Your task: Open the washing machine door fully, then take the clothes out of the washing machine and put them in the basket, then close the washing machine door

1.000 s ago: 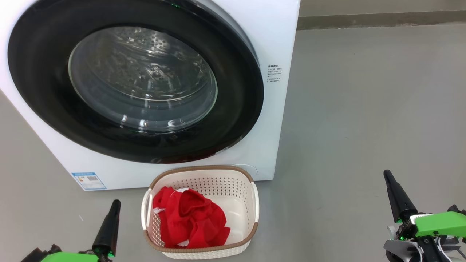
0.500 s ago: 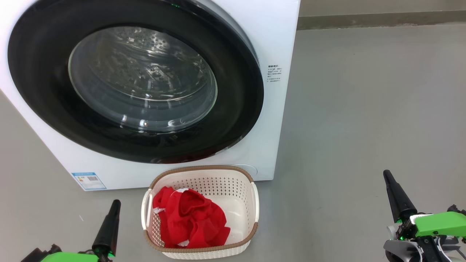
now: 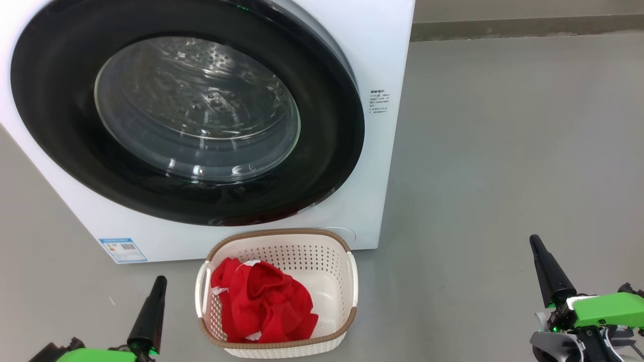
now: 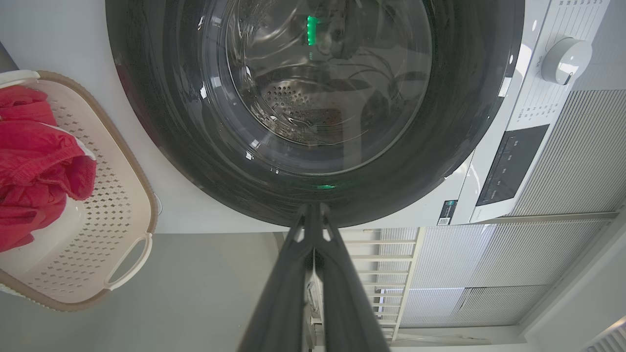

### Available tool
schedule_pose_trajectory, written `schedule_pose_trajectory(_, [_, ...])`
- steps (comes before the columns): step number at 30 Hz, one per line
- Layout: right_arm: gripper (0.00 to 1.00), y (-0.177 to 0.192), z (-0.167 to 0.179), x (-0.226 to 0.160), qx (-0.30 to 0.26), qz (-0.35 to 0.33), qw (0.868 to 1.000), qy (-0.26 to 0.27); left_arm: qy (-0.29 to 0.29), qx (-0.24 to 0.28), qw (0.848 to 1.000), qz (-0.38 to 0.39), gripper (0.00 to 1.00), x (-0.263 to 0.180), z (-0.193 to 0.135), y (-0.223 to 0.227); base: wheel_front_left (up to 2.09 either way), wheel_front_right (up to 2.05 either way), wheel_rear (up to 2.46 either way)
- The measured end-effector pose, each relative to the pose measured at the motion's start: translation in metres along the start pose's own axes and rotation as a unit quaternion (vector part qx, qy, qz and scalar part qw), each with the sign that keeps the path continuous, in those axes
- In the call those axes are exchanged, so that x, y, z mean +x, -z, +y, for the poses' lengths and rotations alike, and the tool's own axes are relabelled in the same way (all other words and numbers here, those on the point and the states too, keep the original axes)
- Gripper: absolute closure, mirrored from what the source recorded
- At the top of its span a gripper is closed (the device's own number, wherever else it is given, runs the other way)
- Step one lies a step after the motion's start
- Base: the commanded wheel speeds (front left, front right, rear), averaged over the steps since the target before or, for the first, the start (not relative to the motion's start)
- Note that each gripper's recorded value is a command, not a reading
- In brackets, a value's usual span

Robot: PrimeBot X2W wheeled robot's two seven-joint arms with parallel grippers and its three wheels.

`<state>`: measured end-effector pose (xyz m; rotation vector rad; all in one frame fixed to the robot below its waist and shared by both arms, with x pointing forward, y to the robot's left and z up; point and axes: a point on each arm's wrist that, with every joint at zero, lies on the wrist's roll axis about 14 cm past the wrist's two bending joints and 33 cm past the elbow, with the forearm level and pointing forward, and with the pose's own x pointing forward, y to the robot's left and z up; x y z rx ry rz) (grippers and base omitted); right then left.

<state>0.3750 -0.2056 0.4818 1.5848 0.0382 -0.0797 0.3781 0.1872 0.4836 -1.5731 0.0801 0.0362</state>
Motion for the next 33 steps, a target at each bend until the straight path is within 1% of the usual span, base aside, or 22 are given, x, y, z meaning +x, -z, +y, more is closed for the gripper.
schedule_pose_trajectory(33, [1.00,-0.0001,-0.0001,-0.0001,0.001,0.000,1.000,0.000,0.000,0.000,1.000,0.000,1.00,0.0000,0.0000,0.0000,0.00,0.00,0.00])
